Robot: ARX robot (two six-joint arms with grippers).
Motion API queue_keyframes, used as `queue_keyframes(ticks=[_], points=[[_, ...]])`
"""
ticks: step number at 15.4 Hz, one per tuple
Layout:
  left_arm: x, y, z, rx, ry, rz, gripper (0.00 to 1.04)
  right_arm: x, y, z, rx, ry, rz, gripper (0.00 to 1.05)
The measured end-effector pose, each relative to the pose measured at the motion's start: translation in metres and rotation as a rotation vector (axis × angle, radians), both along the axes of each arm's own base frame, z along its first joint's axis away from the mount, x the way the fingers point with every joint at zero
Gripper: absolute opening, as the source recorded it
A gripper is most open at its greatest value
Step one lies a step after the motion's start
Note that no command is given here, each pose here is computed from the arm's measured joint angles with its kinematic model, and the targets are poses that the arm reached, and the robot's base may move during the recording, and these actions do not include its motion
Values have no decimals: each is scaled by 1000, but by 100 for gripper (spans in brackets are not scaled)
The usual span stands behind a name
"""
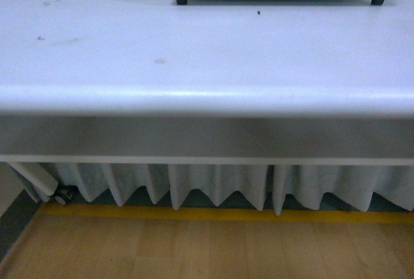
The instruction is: Open oven
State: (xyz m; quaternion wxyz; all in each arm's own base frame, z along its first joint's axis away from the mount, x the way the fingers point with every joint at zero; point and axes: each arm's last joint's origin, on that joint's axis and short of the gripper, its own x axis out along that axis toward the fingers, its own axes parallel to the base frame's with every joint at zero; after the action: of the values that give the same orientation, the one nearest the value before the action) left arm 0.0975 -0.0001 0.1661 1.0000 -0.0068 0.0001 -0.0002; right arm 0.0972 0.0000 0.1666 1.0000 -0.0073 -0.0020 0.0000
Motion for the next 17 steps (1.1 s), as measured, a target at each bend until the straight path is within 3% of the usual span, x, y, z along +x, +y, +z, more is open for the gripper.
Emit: queue_keyframes(ticks=[17], points=[[0, 0, 0, 3, 0, 0, 98, 0, 0, 0, 0, 2, 0, 98]])
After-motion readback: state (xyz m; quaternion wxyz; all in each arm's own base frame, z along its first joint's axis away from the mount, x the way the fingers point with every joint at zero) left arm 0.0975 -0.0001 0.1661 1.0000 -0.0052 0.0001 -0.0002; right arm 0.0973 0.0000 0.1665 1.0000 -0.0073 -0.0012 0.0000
